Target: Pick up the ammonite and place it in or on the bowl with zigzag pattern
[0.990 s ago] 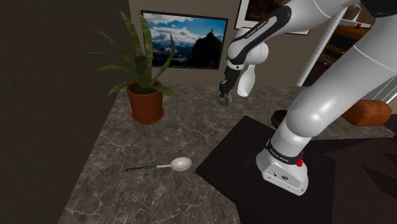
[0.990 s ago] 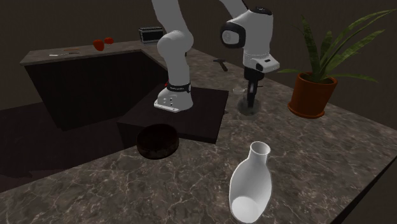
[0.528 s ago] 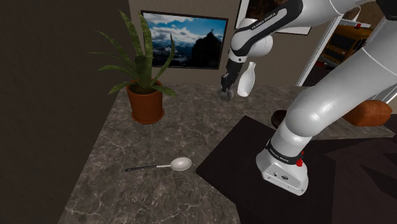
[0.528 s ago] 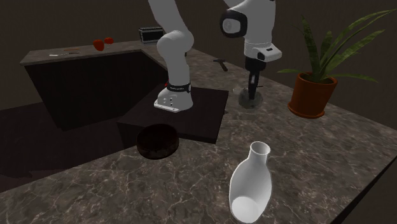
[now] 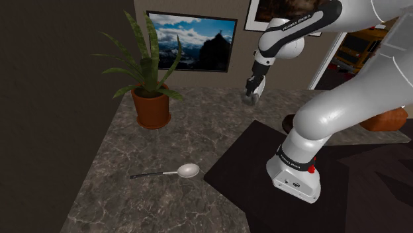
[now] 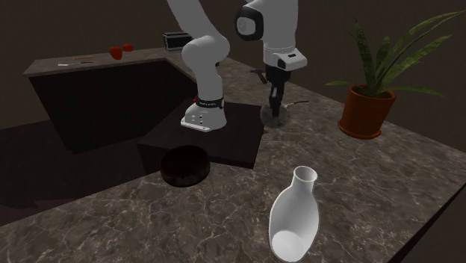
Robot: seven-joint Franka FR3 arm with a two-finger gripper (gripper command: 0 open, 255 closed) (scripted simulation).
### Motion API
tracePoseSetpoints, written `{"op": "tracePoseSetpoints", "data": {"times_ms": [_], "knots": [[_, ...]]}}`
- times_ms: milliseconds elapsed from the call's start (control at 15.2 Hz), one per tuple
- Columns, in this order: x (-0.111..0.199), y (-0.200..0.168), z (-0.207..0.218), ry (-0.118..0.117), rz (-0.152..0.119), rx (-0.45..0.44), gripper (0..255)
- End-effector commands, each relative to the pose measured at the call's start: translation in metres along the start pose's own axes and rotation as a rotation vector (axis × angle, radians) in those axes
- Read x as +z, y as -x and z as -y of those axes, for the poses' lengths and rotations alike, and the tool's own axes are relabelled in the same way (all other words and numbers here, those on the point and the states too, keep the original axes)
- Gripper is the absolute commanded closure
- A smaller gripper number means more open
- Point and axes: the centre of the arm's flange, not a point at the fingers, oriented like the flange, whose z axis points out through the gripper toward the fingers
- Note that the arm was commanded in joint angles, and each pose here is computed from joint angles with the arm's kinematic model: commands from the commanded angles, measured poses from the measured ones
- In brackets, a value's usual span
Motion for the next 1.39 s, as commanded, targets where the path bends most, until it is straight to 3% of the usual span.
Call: {"op": "tracePoseSetpoints", "data": {"times_ms": [0,1320], "knots": [[-0.005,0.022,-0.016,0.0,0.0,-0.001,255],[-0.047,0.233,-0.169,0.0,0.0,-0.001,255]]}}
